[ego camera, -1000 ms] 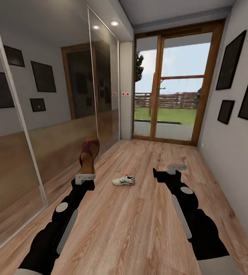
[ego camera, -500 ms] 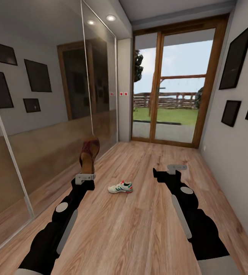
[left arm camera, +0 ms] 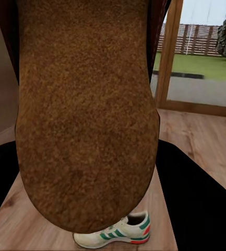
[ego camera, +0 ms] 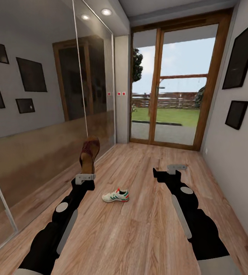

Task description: Pick up the two gym shoes and the two sandals from the corridor floor and place them onto the hallstand (shoe rack) in the corridor, making sure they are on the rack and not on the floor. Arrange them so the two gym shoes are next to each other and the two sandals are next to each other.

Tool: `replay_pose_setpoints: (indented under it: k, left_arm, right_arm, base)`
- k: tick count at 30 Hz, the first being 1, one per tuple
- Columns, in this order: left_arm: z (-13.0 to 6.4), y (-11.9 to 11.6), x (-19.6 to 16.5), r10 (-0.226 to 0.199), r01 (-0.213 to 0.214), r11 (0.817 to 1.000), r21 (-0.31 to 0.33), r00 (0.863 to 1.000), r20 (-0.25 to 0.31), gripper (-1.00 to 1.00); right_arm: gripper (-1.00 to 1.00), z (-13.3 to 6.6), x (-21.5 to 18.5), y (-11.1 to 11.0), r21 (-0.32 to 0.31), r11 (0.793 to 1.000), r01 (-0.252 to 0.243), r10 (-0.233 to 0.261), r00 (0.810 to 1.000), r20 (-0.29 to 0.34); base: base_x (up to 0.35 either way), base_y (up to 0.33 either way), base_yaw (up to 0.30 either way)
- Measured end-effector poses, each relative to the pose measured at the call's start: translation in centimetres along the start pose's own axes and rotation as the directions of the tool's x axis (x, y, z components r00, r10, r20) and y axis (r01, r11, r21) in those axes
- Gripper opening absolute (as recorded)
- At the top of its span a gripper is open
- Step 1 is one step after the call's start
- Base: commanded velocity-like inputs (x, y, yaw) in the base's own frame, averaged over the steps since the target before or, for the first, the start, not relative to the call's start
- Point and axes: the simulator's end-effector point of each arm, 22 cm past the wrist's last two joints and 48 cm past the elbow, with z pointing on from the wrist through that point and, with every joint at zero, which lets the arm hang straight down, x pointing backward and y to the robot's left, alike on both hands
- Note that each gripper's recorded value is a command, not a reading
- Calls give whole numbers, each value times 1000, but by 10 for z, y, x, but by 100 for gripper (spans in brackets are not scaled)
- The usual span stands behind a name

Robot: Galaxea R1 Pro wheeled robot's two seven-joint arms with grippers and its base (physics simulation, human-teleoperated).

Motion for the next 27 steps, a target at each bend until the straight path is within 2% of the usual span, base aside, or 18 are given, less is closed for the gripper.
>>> replay_pose_setpoints:
  k: [7, 27]
  left_arm:
    - [0, 0, -2, 0, 0, 1000, 0, 1000, 3, -100]
    - [-4, -1, -14, 2, -2, 1000, 0, 1000, 23, -100]
  right_arm:
    - [100, -1, -2, 0, 0, 1000, 0, 0, 1000, 3]
    - [100, -7, -13, 0, -1, 1000, 0, 0, 1000, 24]
  base:
    - [286, -213, 98]
    - [277, -221, 192]
